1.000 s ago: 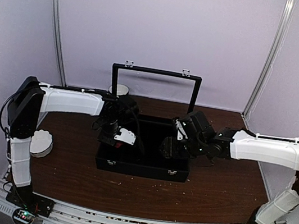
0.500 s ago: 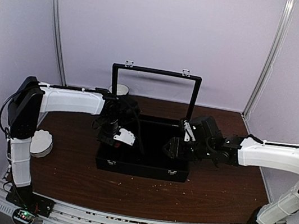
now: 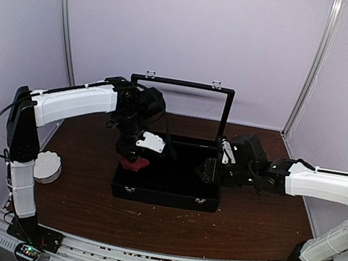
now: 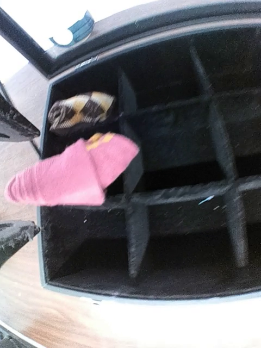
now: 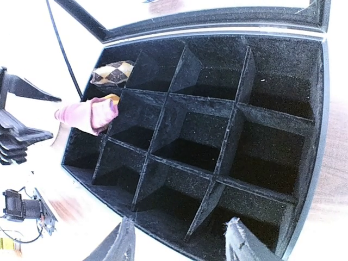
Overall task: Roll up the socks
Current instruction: Place the sock in the storage box, then adjust the sock in the storage box.
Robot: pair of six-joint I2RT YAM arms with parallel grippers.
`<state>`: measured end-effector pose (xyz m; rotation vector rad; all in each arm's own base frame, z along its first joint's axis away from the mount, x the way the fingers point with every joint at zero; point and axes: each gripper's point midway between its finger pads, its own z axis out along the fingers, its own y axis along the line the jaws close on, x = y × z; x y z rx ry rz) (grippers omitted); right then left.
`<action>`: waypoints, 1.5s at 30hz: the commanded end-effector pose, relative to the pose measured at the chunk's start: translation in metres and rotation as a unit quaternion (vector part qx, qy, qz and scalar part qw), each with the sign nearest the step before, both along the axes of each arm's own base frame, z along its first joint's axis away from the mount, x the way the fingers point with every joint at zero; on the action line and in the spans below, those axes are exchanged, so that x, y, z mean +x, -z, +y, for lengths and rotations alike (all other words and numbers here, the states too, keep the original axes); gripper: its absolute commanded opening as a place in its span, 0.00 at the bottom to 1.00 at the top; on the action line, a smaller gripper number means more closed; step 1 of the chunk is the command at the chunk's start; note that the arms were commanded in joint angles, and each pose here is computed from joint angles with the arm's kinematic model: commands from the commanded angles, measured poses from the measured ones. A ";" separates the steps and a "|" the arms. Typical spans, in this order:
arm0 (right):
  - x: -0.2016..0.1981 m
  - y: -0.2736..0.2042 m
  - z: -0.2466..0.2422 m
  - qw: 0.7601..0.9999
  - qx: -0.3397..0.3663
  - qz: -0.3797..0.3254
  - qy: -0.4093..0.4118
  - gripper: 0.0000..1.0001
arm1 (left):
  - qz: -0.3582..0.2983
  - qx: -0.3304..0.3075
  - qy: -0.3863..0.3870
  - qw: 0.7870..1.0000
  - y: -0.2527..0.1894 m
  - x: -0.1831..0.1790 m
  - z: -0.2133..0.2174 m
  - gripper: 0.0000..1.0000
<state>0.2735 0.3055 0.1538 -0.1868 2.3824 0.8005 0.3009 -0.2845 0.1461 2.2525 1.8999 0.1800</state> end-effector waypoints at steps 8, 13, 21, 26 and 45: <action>-0.007 0.008 -0.005 1.000 0.019 0.007 0.003 0.57 | -0.024 -0.049 -0.063 0.996 0.032 0.058 -0.053 0.33; -0.009 0.010 -0.009 1.000 0.019 0.007 0.005 0.57 | -0.044 -0.003 -0.074 0.996 0.056 0.063 -0.033 0.31; -0.009 0.010 -0.008 1.000 0.018 0.007 0.004 0.57 | -0.060 0.024 -0.073 0.995 0.064 0.061 -0.014 0.31; -0.010 0.014 -0.009 1.000 0.013 0.011 0.004 0.58 | -0.064 0.025 -0.077 0.995 0.059 0.055 -0.002 0.31; -0.010 0.013 -0.011 1.000 0.013 0.008 0.007 0.58 | -0.152 0.056 -0.109 0.981 0.068 0.094 -0.004 0.36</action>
